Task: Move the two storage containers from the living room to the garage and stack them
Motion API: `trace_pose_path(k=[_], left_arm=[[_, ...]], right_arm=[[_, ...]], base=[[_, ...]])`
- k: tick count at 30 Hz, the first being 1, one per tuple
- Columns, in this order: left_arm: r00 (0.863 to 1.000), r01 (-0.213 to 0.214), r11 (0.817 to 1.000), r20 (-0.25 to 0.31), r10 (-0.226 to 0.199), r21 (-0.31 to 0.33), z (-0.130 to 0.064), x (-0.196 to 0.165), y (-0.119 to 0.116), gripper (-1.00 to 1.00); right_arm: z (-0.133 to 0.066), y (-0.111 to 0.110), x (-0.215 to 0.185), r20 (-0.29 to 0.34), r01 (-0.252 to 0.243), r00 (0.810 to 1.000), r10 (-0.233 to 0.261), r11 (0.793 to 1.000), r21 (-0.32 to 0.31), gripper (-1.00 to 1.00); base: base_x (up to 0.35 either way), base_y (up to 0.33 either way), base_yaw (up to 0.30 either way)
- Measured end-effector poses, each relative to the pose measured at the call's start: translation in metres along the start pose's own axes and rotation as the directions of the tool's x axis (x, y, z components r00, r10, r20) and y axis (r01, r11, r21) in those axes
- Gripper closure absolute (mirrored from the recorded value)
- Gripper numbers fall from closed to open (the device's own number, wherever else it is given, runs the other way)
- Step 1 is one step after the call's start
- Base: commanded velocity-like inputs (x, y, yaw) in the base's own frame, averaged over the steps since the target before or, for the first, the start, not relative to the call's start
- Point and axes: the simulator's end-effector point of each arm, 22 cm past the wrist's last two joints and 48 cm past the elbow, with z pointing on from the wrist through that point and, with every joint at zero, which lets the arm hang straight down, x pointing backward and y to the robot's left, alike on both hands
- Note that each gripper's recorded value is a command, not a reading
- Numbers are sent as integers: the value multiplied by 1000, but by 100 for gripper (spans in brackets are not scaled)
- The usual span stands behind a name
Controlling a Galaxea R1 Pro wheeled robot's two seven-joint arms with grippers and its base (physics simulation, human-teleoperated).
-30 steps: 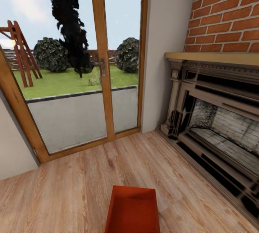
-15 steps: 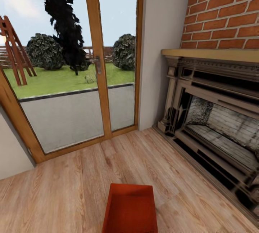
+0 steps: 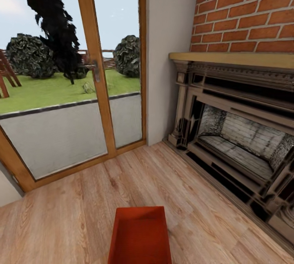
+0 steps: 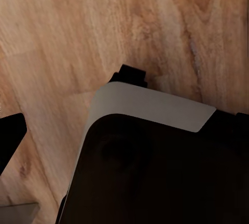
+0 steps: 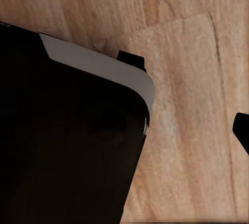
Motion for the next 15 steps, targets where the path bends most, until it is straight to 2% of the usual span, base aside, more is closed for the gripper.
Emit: trace_pose_path(k=[9,15], left_arm=[[1000,1,1000,-4,-1,-4,1,1,2,-100],[1000,3,1000,-4,-3,-5,1,1,3,-100]], right_arm=[[0,0,1,-4,2,1000,-2,1000,0,-100],[0,0,2,-5,3,1000,-3,1000,1,-100]], base=[[0,10,-25],[-53,186,-2]])
